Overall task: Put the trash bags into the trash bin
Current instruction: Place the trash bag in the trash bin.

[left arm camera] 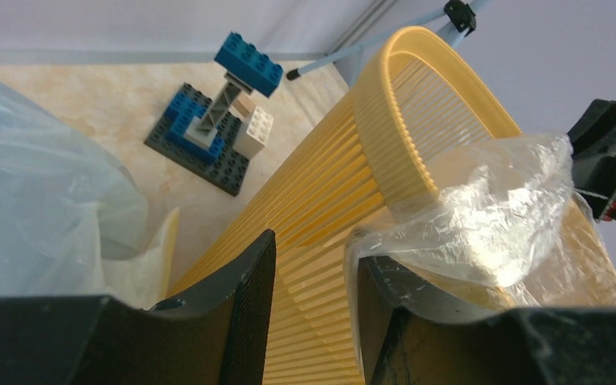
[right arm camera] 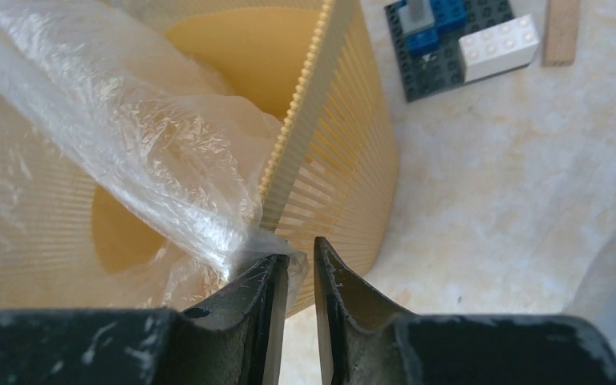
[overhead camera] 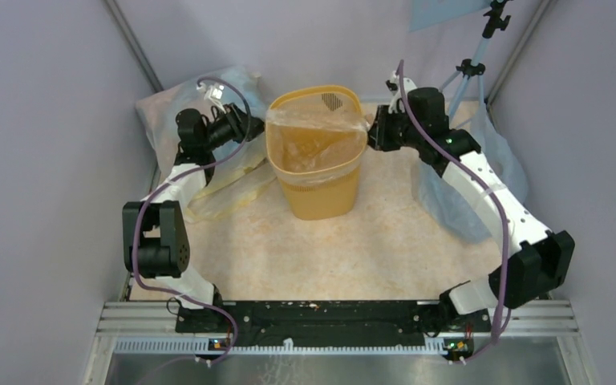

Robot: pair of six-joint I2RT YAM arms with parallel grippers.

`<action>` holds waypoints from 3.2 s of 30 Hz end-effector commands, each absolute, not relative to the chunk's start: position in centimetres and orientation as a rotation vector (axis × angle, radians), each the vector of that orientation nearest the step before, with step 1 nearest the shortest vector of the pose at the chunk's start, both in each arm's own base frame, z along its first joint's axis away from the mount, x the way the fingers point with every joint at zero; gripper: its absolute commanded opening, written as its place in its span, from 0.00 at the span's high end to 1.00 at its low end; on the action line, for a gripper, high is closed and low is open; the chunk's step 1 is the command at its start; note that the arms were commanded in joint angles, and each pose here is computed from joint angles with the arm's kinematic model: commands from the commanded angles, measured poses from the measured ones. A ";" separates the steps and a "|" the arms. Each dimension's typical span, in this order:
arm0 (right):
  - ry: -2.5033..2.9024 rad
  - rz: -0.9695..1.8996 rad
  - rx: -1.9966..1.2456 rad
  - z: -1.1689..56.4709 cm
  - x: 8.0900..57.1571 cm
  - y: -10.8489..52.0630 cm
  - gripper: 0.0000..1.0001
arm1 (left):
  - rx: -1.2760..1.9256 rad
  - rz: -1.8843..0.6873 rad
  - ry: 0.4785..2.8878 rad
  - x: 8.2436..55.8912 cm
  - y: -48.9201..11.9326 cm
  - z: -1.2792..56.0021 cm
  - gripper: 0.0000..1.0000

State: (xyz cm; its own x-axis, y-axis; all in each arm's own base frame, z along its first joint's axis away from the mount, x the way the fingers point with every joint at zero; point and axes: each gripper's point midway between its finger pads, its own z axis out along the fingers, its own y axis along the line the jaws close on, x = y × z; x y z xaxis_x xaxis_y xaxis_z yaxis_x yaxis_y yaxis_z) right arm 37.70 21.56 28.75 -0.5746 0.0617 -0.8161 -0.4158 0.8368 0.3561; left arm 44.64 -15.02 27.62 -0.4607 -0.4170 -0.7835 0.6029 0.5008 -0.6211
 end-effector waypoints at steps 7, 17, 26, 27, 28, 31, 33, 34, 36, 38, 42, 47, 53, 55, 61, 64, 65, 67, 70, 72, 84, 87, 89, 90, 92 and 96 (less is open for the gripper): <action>2.012 0.744 -0.295 31.8 30.8 23.2 0.75 | 0.328 -1.228 1.700 39.5 -17.2 29.6 0.49; 1.990 0.568 -0.274 31.5 32.3 21.0 0.54 | 0.296 -1.093 1.749 42.0 -16.1 30.5 0.45; 1.912 0.525 -0.314 33.6 32.1 20.2 0.74 | 0.245 -0.951 1.858 41.6 -14.4 30.5 0.25; 1.900 0.527 -0.319 34.0 32.1 20.2 0.79 | 0.236 -0.938 1.866 41.4 -14.2 30.5 0.24; 1.892 0.532 -0.327 34.2 32.0 20.3 0.83 | 0.228 -0.925 1.874 41.3 -14.0 30.6 0.23; 1.882 0.552 -0.337 34.6 31.8 20.6 0.96 | 0.233 -0.902 1.889 40.6 -13.5 31.0 0.19; 1.880 0.563 -0.337 34.7 31.8 20.7 1.00 | 0.237 -0.889 1.895 40.1 -13.2 31.4 0.18; 1.883 0.567 -0.333 34.7 31.8 20.7 1.00 | 0.244 -0.886 1.892 39.8 -13.1 31.6 0.17; 1.894 0.566 -0.321 34.3 31.8 20.7 1.00 | 0.249 -0.875 1.885 39.2 -12.9 32.1 0.15; 1.910 0.559 -0.302 33.9 32.0 20.6 1.00 | 0.259 -0.877 1.879 38.5 -12.8 32.4 0.14; 1.928 0.547 -0.271 33.3 32.2 20.4 1.00 | 0.282 -0.905 1.880 37.2 -12.8 32.8 0.14; 1.929 0.541 -0.246 33.3 32.5 20.2 1.00 | 0.229 -0.832 1.937 36.3 -11.3 32.4 0.12; 1.937 0.539 -0.246 32.9 32.6 20.3 1.00 | 0.193 -0.790 1.944 34.9 -10.7 32.4 0.05; 1.938 0.542 -0.249 32.8 32.7 20.4 1.00 | 0.189 -0.791 1.937 34.4 -10.8 32.8 0.08; 1.940 0.553 -0.256 32.8 32.6 20.6 1.00 | 0.199 -0.930 1.879 31.3 -12.4 35.0 0.19; 1.942 0.556 -0.257 32.6 32.5 20.6 1.00 | 0.200 -1.055 1.881 30.2 -13.6 35.3 0.20; 1.943 0.557 -0.258 32.5 32.5 20.7 1.00 | 0.191 -1.067 1.892 30.3 -13.8 35.1 0.22; 1.943 0.564 -0.259 32.4 32.5 20.8 1.00 | 0.158 -1.051 1.918 30.8 -13.6 34.7 0.23; 1.941 0.577 -0.262 32.3 32.4 20.9 1.00 | 0.126 -1.047 1.936 31.4 -13.4 34.2 0.26; 1.940 0.580 -0.263 32.3 32.4 21.0 1.00 | 0.117 -1.063 1.941 31.8 -13.7 33.9 0.30; 1.949 0.579 -0.279 31.9 31.8 20.8 1.00 | 0.144 -1.027 2.032 34.7 -17.4 31.8 0.47; 1.951 0.596 -0.291 31.8 31.4 20.9 1.00 | 0.154 -0.961 2.063 35.4 -17.2 31.4 0.61; 1.956 0.614 -0.312 31.7 31.0 21.1 1.00 | 0.176 -0.924 2.066 35.7 -17.0 31.8 0.71; 1.957 0.618 -0.324 31.9 30.7 21.1 1.00 | 0.196 -0.896 2.060 35.9 -16.9 32.4 0.75; 1.972 0.608 -0.353 32.0 30.3 20.9 0.93 | 0.241 -0.848 2.082 36.1 -16.6 32.5 0.80; 1.963 0.538 -0.353 33.0 29.8 19.5 0.71 | 0.342 -0.757 2.110 36.5 -16.1 33.7 0.86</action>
